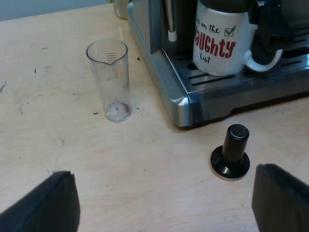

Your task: Remove mug from coffee machine

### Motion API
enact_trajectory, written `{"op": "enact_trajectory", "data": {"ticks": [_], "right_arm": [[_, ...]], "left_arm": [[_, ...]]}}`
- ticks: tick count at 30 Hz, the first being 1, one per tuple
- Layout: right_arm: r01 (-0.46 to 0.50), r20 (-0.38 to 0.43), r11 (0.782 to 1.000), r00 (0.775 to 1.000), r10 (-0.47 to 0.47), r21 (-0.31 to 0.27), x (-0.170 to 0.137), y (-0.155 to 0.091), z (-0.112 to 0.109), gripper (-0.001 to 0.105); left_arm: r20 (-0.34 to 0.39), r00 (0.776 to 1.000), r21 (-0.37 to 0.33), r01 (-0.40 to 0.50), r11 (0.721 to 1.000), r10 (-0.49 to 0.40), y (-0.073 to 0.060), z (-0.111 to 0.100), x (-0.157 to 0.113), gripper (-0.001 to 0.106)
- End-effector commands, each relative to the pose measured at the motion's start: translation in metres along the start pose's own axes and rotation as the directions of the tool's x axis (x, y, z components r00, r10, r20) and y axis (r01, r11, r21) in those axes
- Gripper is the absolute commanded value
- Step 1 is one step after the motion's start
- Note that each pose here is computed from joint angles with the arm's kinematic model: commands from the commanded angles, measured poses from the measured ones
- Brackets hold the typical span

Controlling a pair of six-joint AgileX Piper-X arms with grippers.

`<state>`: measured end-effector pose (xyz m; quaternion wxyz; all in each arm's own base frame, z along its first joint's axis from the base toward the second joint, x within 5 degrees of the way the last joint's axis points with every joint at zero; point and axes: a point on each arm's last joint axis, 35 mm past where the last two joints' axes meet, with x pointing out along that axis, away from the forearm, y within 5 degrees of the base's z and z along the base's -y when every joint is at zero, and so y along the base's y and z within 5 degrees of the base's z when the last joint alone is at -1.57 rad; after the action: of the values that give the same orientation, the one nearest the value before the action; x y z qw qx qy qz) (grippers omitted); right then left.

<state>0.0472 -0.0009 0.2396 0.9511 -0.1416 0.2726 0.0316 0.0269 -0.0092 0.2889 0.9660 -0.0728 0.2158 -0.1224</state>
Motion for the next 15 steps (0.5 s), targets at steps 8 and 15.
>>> {"op": "enact_trajectory", "data": {"ticks": [8, 15], "right_arm": [[0.009, 0.017, 1.0, 1.0, -0.009, -0.022, -0.003, -0.002, 0.005, 0.071], [-0.011, 0.026, 0.998, 1.0, 0.013, -0.058, -0.011, -0.006, 0.024, 0.071]], "left_arm": [[0.022, 0.999, 0.004, 0.04, 0.999, -0.04, -0.003, 0.007, -0.004, 0.079], [0.067, 0.996, 0.018, 0.064, 0.998, -0.065, -0.008, 0.021, -0.018, 0.079]]}}
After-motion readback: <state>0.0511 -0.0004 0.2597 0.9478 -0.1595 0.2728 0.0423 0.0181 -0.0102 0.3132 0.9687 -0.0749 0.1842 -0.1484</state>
